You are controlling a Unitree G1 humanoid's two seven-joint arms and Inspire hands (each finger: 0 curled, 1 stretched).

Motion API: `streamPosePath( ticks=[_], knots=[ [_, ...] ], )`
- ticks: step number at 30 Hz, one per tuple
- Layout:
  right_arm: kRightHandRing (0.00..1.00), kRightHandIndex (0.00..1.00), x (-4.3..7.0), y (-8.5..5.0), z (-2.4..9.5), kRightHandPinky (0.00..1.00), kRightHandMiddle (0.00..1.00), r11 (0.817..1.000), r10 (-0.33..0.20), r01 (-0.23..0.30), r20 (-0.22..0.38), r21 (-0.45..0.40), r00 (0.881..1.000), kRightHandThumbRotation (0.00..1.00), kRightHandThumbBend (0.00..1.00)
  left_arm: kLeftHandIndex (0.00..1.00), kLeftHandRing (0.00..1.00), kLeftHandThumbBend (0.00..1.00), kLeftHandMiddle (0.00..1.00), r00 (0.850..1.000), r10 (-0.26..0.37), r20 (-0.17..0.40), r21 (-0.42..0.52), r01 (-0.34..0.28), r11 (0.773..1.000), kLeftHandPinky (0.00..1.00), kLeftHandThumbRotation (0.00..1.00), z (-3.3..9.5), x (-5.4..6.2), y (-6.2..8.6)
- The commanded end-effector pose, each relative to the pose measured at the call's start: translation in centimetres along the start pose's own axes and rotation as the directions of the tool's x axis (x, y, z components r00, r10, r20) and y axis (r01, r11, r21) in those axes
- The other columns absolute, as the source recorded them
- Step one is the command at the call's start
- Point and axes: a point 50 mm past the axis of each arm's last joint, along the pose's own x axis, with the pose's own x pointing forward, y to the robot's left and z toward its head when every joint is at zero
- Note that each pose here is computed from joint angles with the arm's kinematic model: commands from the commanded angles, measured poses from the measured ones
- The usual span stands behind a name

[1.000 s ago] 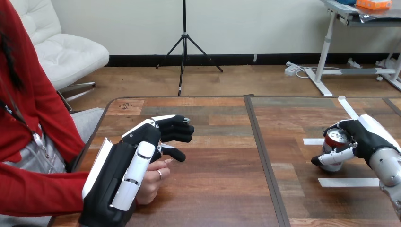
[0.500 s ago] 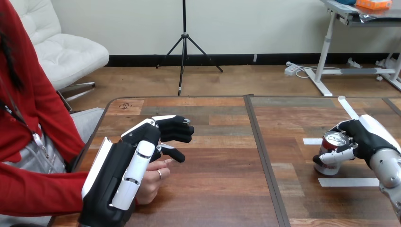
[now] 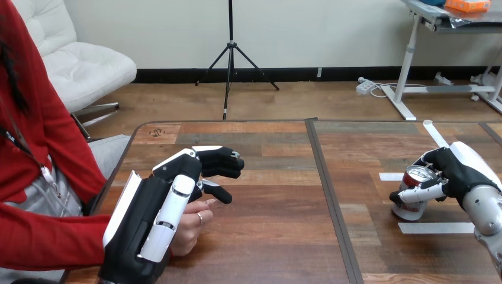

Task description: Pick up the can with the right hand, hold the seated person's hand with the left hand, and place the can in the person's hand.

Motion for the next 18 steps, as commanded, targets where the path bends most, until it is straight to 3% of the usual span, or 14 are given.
streamPosePath(
  ticks=[1, 18],
  knots=[
    [0.43, 0.49, 0.44, -1.09, 1.64, 0.40, 0.49, 0.998, -0.058, 0.056, 0.057, 0.041, 0.997, 0.00, 0.74, 0.64, 0.68, 0.32, 0.67, 0.996, -0.019, 0.088, 0.023, 0.017, 1.000, 0.51, 1.00, 0.92, 1.36, 0.22],
    [0.41, 0.47, 0.42, -1.39, 1.93, 0.37, 0.47, 0.998, -0.066, 0.064, 0.088, 0.022, 0.994, 0.00, 0.77, 0.62, 0.68, 0.34, 0.66, 0.996, -0.015, 0.088, 0.023, 0.013, 1.000, 0.50, 1.00, 0.94, 1.42, 0.12]
  ],
)
